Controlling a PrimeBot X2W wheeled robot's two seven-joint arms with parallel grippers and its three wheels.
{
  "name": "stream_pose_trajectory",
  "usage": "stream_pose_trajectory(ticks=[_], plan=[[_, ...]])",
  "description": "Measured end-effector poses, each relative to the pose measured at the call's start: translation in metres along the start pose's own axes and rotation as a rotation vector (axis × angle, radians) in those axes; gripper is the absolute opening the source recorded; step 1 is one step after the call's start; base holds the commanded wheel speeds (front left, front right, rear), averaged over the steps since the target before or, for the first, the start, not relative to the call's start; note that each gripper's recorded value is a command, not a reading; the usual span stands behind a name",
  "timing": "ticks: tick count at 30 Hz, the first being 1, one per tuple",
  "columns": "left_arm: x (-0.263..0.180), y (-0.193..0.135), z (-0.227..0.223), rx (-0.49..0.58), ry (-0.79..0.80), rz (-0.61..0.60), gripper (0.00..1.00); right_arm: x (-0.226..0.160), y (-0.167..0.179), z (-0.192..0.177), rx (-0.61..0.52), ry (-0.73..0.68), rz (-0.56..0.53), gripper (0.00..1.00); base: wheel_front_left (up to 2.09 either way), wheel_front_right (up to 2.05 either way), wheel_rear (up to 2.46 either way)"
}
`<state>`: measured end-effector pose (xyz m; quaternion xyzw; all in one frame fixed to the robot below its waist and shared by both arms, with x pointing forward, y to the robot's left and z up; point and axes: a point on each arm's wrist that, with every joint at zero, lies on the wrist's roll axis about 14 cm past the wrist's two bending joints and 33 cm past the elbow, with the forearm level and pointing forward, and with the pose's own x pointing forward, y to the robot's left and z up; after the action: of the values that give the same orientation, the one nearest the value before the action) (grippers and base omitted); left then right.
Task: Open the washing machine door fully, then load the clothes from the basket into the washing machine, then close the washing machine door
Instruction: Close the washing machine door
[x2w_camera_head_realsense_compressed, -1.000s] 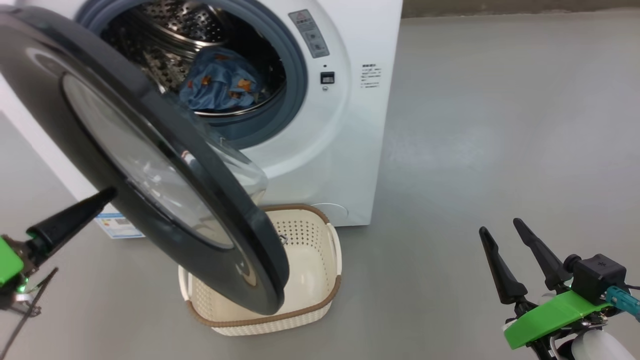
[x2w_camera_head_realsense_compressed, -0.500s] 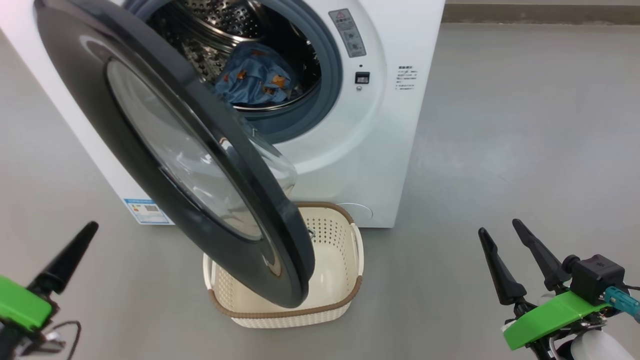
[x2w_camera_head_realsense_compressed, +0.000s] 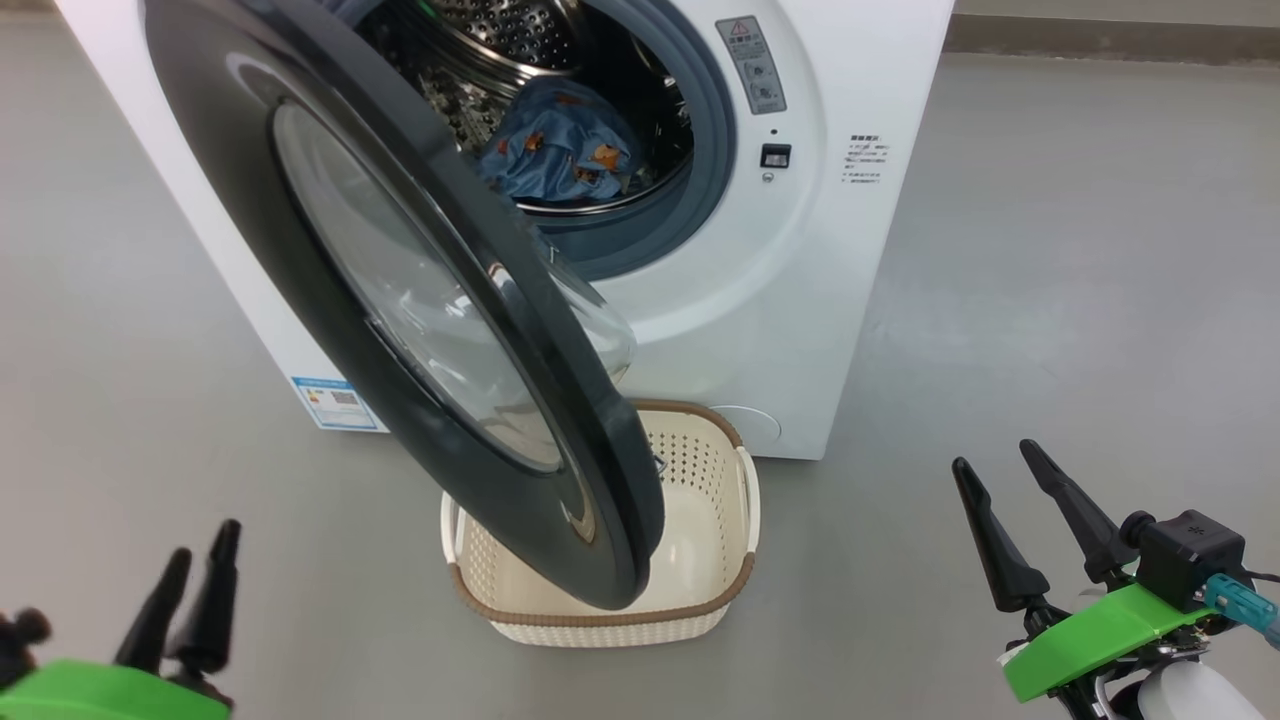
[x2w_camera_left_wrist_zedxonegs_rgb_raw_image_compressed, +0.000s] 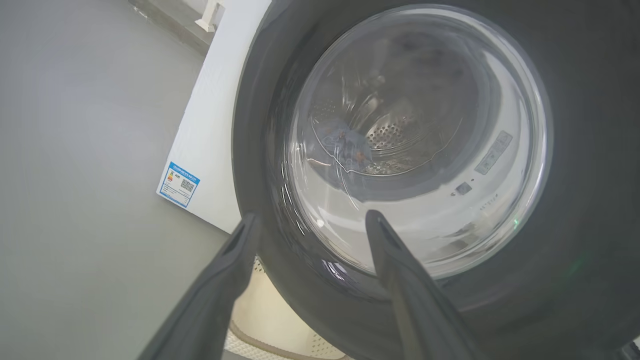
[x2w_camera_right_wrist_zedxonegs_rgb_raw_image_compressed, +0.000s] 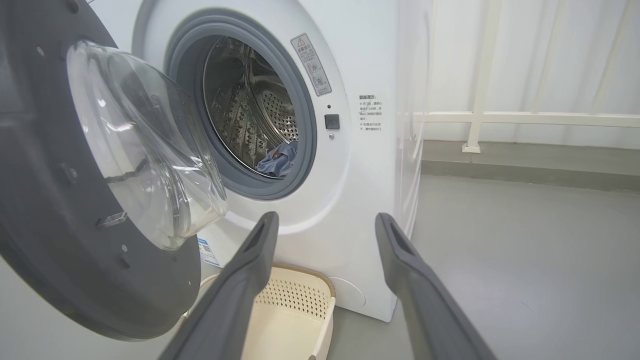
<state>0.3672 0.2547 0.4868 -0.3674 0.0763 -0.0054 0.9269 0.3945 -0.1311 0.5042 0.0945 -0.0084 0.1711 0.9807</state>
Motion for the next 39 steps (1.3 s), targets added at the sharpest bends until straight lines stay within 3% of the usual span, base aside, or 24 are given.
stream_pose_trajectory(ticks=[6,15,22,28,39], plan=[[-0.009,0.012,-0.024,0.160,-0.020,0.020,1.00,0.005,0.005,-0.004,0.005,0.008,0.016,1.00,0.00,0.00,0.00],[-0.007,0.012,0.001,0.377,-0.155,0.059,1.00,0.005,0.008,-0.002,0.011,0.002,0.020,1.00,0.00,0.00,0.00],[-0.019,0.015,-0.008,0.549,-0.169,0.104,1.00,0.003,0.007,-0.001,0.012,-0.001,0.014,1.00,0.00,0.00,0.00],[-0.022,0.015,-0.010,0.612,-0.183,0.140,1.00,0.004,0.005,-0.004,0.015,0.007,0.010,1.00,0.00,0.00,0.00],[-0.032,0.023,-0.019,0.617,-0.168,0.182,1.00,0.004,0.006,-0.003,0.014,0.005,0.013,1.00,0.00,0.00,0.00]])
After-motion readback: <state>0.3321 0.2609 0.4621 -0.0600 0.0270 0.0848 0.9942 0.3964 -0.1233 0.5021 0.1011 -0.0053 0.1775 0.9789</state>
